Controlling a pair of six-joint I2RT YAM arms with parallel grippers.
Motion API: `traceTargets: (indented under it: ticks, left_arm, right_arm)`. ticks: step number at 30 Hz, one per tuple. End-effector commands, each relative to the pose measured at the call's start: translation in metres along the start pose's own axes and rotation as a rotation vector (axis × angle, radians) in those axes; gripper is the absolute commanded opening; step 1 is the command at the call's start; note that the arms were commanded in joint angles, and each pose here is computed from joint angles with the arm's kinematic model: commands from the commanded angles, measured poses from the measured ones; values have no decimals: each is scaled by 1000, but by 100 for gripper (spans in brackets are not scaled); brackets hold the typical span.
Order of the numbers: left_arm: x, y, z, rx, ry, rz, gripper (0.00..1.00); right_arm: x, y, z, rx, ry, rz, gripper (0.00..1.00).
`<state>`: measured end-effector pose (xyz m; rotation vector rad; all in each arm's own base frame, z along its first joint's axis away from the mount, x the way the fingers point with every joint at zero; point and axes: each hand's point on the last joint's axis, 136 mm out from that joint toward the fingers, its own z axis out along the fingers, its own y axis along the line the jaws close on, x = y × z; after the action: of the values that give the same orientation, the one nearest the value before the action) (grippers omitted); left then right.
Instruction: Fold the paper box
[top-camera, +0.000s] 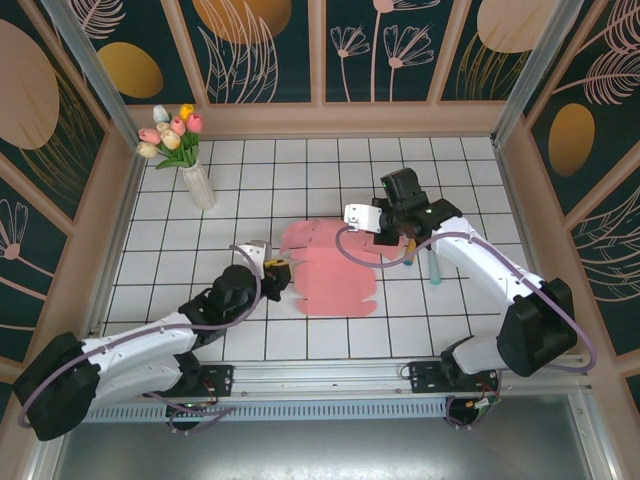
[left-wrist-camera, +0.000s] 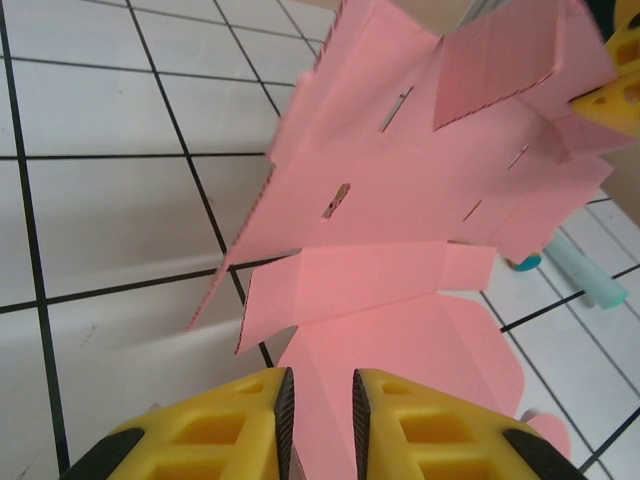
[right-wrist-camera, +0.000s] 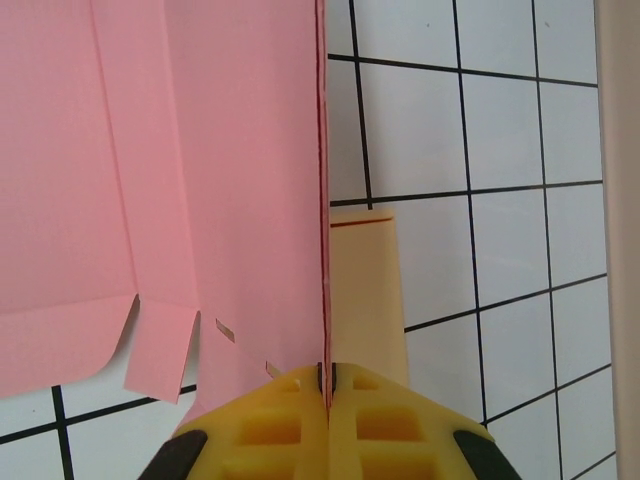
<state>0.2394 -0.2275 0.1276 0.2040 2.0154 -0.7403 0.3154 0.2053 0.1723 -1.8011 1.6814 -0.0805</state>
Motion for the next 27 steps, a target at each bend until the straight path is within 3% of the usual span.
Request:
traceTargets:
  ticks: [1,5,11,21,27]
  left_arm:
    - [-7,-5,8,6,-27,27,26]
    - [-10,-10,14,23,-37,6,26]
    - [-16,4,25,-84,-49,-16,26]
    - [-14,27,44,-245,-33,-54,47]
    - [-6,27,57,-249,5,-72,48]
  right_arm:
    - [-2,6,1,-8,-24,16,0]
    - [-4,5,1,-6,-35,16,0]
    - [-5,6,-1,-8,-42,20,0]
    - [-10,6,-6,1,-67,21,0]
    - [-11,5,-5,3,-74,29,0]
